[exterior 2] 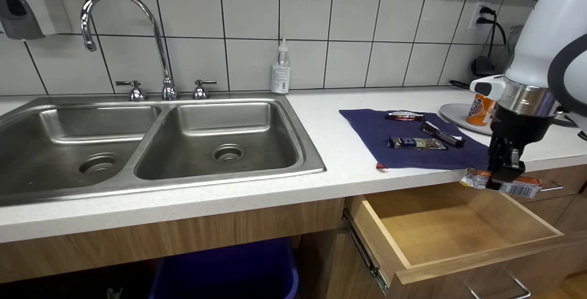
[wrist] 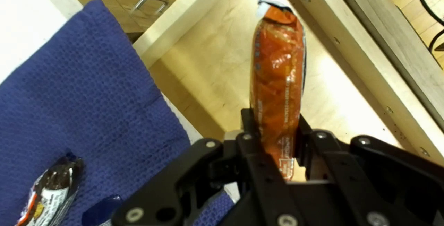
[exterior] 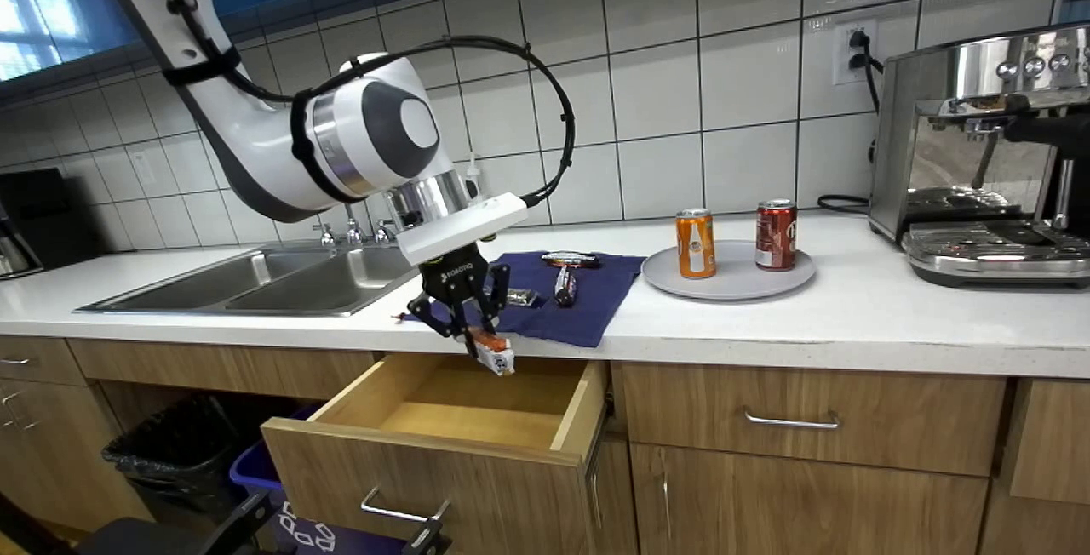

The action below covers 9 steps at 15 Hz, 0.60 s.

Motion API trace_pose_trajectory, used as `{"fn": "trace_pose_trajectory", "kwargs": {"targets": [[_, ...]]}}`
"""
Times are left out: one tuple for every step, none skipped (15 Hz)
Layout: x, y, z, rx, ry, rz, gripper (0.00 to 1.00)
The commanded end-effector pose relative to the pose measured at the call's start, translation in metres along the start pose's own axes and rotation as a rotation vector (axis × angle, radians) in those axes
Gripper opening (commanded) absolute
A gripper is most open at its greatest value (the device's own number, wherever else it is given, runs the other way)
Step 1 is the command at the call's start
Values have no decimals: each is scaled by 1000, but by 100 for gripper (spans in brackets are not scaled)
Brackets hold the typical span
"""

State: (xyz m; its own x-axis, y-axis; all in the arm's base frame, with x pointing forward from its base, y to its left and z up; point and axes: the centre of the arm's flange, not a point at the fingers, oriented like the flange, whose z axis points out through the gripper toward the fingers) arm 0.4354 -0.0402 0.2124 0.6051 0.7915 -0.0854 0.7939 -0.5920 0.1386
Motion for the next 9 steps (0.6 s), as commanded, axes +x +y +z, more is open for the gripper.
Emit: {"fn": "trace_pose_trajectory", "kwargs": {"targets": [[-3,-1,18,-24,-4,-6,7],[-2,-2,21,-25,-9,-8,7],[-2,-3,26,-25,-12,-12,7],[-2,-4,29,-24,-19,-11,7],[-2,-5,33,-19,-26,-13,7],[-3,-6,36,-18,-34,-13,7],[-3,-7,39,-14,-42,-14,7],[-4,-7,41,-12,-49,-13,7],[-5,-7,44,-11,-55,-12,7]]}}
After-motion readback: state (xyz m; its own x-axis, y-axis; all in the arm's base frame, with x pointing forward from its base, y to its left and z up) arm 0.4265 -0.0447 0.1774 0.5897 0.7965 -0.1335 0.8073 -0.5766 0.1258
